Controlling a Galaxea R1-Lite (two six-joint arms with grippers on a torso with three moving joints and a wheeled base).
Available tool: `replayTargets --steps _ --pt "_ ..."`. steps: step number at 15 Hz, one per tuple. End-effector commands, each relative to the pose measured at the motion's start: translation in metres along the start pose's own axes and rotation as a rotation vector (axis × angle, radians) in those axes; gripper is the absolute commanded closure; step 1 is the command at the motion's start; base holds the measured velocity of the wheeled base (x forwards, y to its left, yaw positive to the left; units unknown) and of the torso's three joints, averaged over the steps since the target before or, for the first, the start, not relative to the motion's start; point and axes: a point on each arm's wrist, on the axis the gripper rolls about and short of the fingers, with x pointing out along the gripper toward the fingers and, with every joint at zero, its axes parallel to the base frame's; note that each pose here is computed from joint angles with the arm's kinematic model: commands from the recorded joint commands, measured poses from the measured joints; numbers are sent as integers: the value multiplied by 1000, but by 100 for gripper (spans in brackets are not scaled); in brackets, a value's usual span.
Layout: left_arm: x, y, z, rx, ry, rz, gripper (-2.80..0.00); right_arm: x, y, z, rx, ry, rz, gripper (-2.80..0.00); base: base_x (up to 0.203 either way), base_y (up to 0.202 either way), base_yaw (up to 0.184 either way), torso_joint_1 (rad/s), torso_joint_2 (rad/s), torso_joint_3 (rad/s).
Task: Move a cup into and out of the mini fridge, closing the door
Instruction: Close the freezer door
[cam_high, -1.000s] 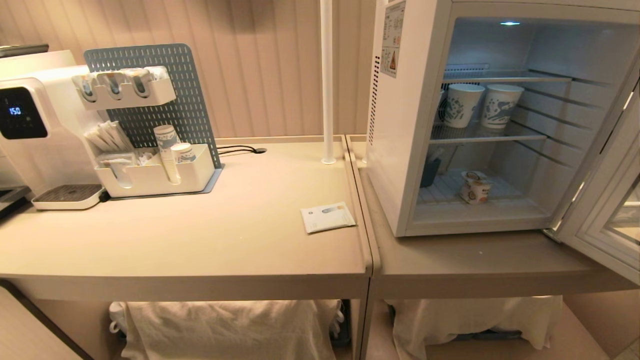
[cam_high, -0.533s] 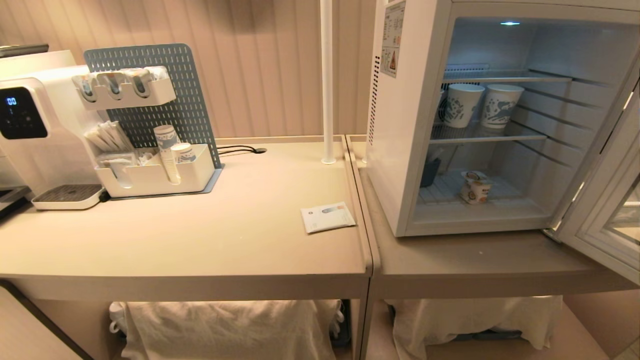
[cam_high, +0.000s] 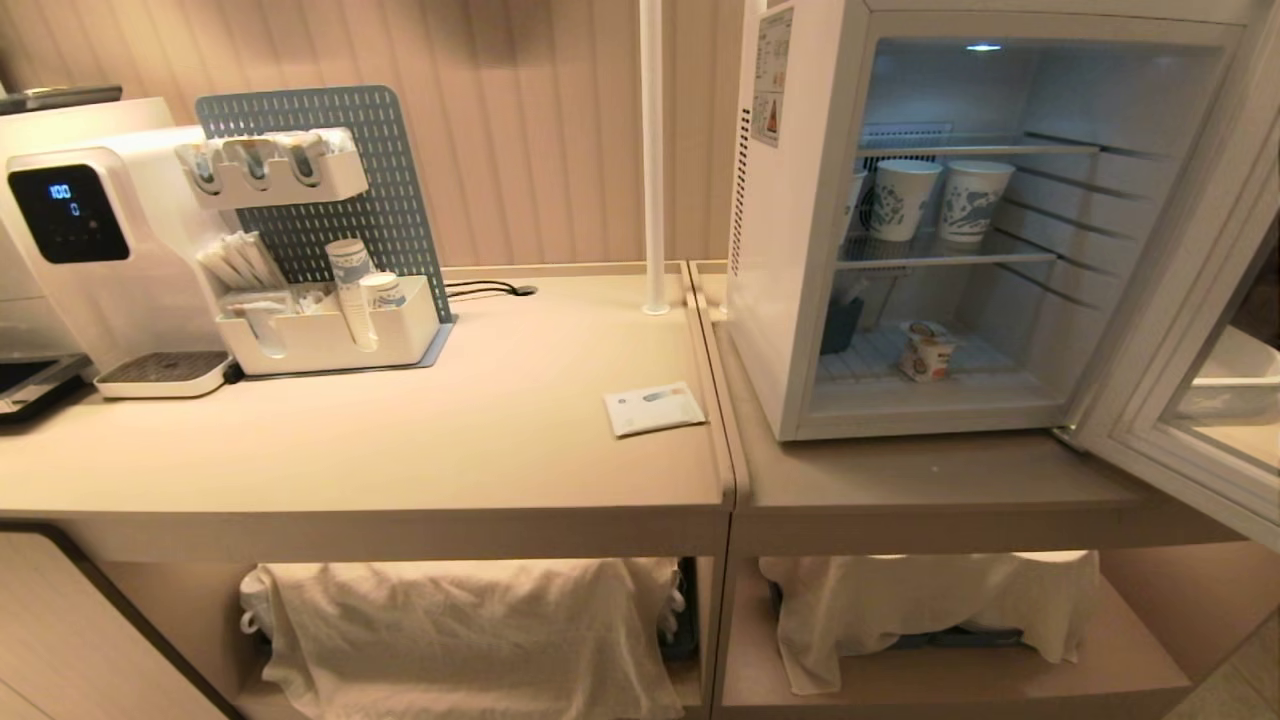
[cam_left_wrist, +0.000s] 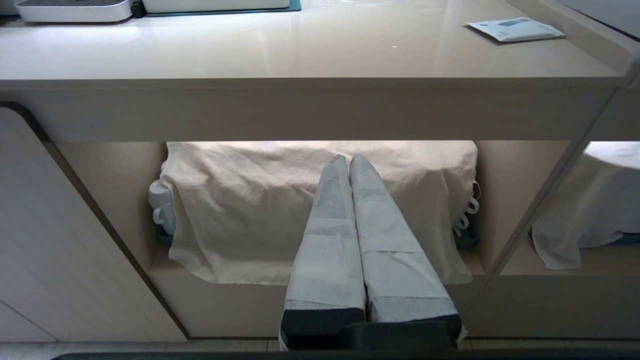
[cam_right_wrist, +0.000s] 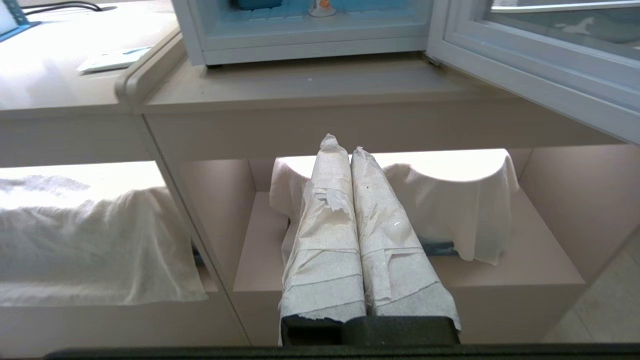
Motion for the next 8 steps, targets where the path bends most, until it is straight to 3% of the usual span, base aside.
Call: replayTargets --steps 1,4,8 --pt "0 0 0 0 0 2 0 1 0 -3 0 7 1 0 -182 0 -1 2 -2 2" --pt "0 0 0 0 0 0 0 1 0 -3 0 8 1 0 -149 0 -1 2 -4 1" --pt "0 0 0 1 0 0 0 1 0 -3 0 6 0 0 0 0 0 0 0 0"
